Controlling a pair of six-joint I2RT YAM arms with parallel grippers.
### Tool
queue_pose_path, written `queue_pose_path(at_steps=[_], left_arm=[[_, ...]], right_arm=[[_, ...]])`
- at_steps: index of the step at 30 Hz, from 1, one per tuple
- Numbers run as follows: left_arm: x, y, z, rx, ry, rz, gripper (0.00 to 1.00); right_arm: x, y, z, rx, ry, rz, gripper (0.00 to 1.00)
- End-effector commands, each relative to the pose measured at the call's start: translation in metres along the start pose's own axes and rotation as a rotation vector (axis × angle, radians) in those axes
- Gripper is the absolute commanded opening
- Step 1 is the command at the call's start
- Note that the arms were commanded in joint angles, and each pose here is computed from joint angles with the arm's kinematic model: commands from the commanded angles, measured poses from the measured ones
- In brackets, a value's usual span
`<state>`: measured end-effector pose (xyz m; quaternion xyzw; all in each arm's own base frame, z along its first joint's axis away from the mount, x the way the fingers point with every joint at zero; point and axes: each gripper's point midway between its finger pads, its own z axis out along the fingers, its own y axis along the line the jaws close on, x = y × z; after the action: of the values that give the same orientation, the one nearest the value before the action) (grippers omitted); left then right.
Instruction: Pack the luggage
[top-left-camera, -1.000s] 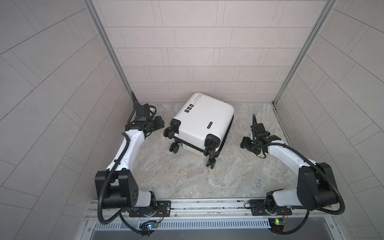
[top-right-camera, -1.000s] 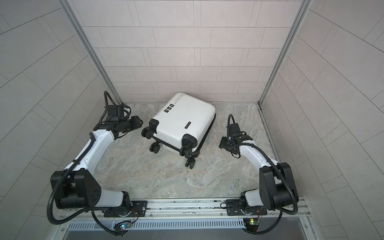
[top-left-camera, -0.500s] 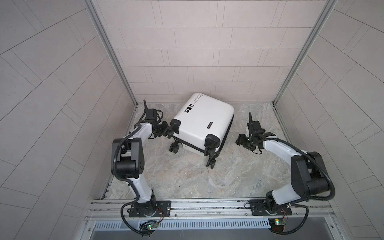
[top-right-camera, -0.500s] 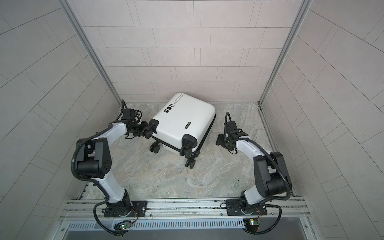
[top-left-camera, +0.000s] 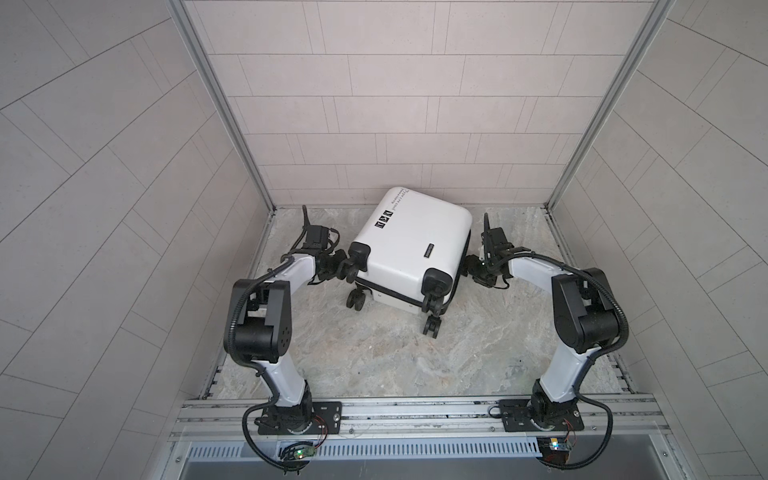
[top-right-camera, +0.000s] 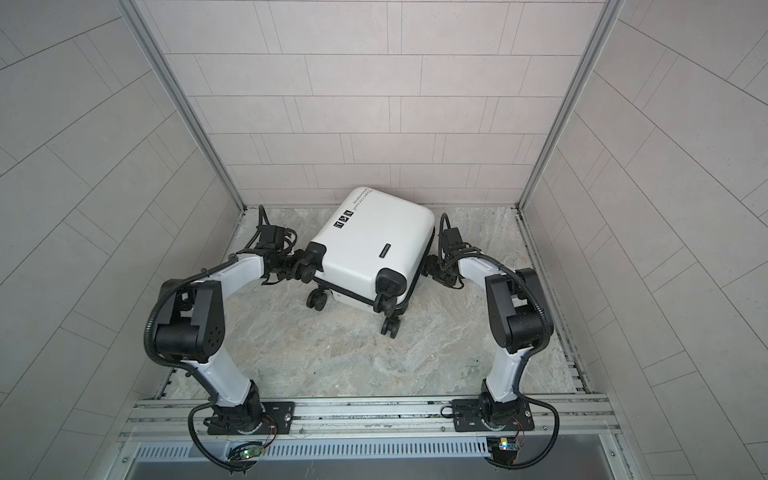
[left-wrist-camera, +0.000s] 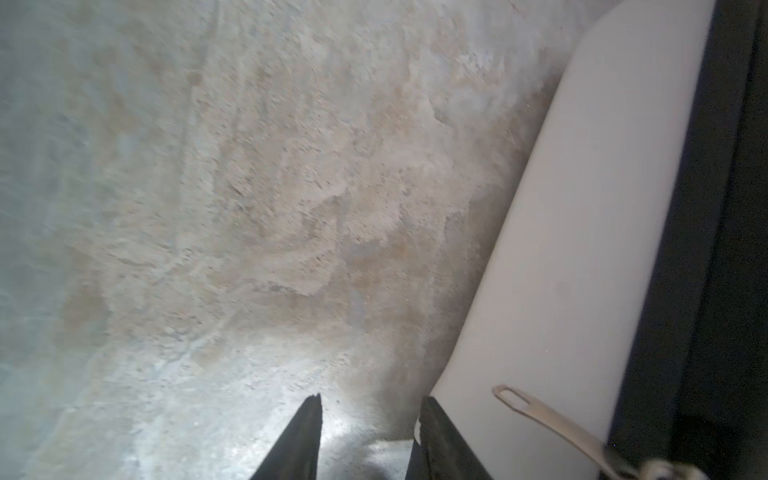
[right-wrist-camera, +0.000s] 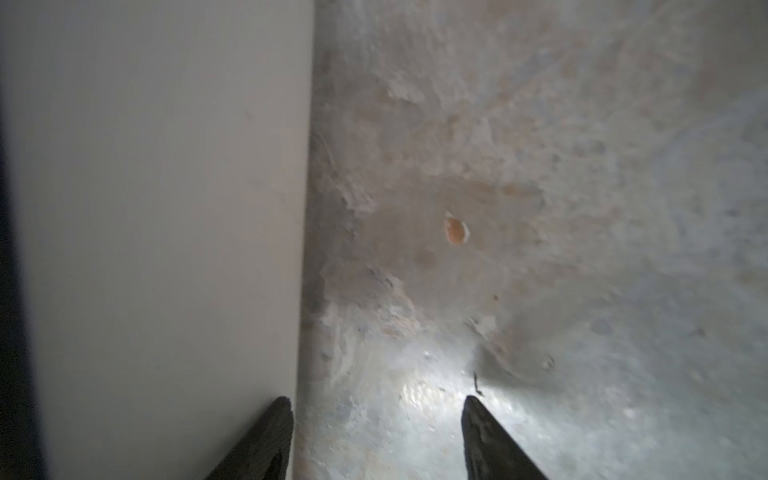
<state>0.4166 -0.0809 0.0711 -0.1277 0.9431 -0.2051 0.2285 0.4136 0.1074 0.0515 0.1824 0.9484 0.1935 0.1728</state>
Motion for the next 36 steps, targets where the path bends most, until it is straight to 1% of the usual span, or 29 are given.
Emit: queue_pose_path(at_steps=[1,12,19,24,26,32,36], left_arm=[[0.015,-0.026,-0.003,0.068,0.011,0.033,0.45],[0.049,-0.054,-0.006,0.117,0.022,0.075,0.44],[0.08,-0.074,-0.005,0.156,0.031,0.107,0.44],[0.099,-0.09,-0.008,0.185,0.029,0.132,0.44],[0.101,-0.089,-0.012,0.184,0.015,0.127,0.44],[0.092,-0.079,-0.041,0.146,-0.053,0.119,0.44],[0.088,-0.073,-0.063,0.121,-0.092,0.127,0.44]], right_arm=[[-0.009,0.018,0.003,-0.048,0.014,-0.011,0.67],[-0.046,0.043,0.023,-0.057,0.049,-0.061,0.67],[-0.08,0.037,0.024,-0.024,0.046,-0.067,0.67],[-0.104,0.015,0.009,0.044,0.018,-0.058,0.68],[-0.111,0.002,-0.002,0.075,0.002,-0.042,0.68],[-0.115,-0.024,-0.04,0.152,-0.054,-0.029,0.69],[-0.11,-0.031,-0.072,0.195,-0.114,-0.035,0.7]])
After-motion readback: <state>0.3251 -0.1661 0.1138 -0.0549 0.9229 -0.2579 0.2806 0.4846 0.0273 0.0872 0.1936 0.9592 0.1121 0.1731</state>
